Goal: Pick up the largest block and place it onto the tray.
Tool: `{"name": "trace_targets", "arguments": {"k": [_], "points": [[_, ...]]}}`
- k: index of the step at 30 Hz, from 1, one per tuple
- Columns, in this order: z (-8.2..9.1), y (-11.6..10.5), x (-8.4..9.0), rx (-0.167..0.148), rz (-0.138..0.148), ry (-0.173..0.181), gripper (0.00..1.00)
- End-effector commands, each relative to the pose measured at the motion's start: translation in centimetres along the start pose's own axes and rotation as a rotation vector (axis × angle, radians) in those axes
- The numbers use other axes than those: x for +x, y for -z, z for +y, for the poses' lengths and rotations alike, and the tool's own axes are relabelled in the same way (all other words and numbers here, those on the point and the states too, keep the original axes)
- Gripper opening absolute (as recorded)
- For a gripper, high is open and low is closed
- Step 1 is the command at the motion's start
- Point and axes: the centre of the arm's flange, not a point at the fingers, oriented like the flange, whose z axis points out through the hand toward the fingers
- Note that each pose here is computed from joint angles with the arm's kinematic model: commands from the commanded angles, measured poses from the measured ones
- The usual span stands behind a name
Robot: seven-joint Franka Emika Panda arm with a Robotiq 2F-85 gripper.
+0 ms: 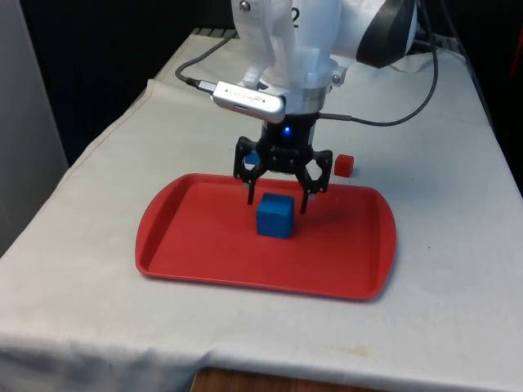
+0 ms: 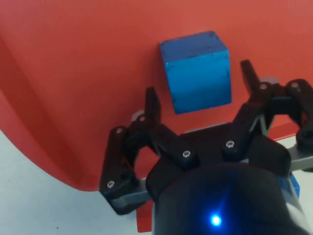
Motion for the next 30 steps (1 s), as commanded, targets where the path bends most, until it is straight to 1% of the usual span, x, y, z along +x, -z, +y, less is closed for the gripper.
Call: {"name": "trace_targets", "arguments": {"k": [1,3,4,7,8,12,14,15,16,19,20,21,23,24,25,28,30], "points": [[-0.1,0.0,0.0,-0.003,0.002,-0.001,0.68],[-0.1,0.0,0.0,-0.003,0.001,-0.002,0.88],[0.0,0.0,0.0,-0.005,0.001,-0.002,1.0],[-0.1,0.0,0.0,-0.001,0.0,0.0,1.0],[-0.1,0.0,0.0,-0.005,0.001,-0.001,1.0],[0.0,0.0,0.0,-0.005,0.001,-0.002,1.0],[0.3,1.3,0.3,-0.004,0.005,-0.008,1.0],[0.1,0.6,0.3,-0.002,0.008,-0.004,1.0],[0.3,1.6,0.3,-0.004,0.007,-0.009,1.0],[0.4,2.5,0.5,0.0,0.007,-0.014,1.0],[0.6,3.1,0.6,0.003,0.007,-0.018,1.0],[0.6,3.1,0.6,0.003,0.007,-0.018,1.0],[0.8,4.1,0.8,0.006,0.01,-0.023,1.0],[0.7,3.7,0.8,0.014,0.013,-0.019,1.0],[0.8,4.5,0.8,0.008,0.011,-0.024,1.0],[1.0,5.4,0.9,0.011,0.017,-0.03,1.0],[1.2,6.4,1.1,0.015,0.022,-0.034,1.0]]}}
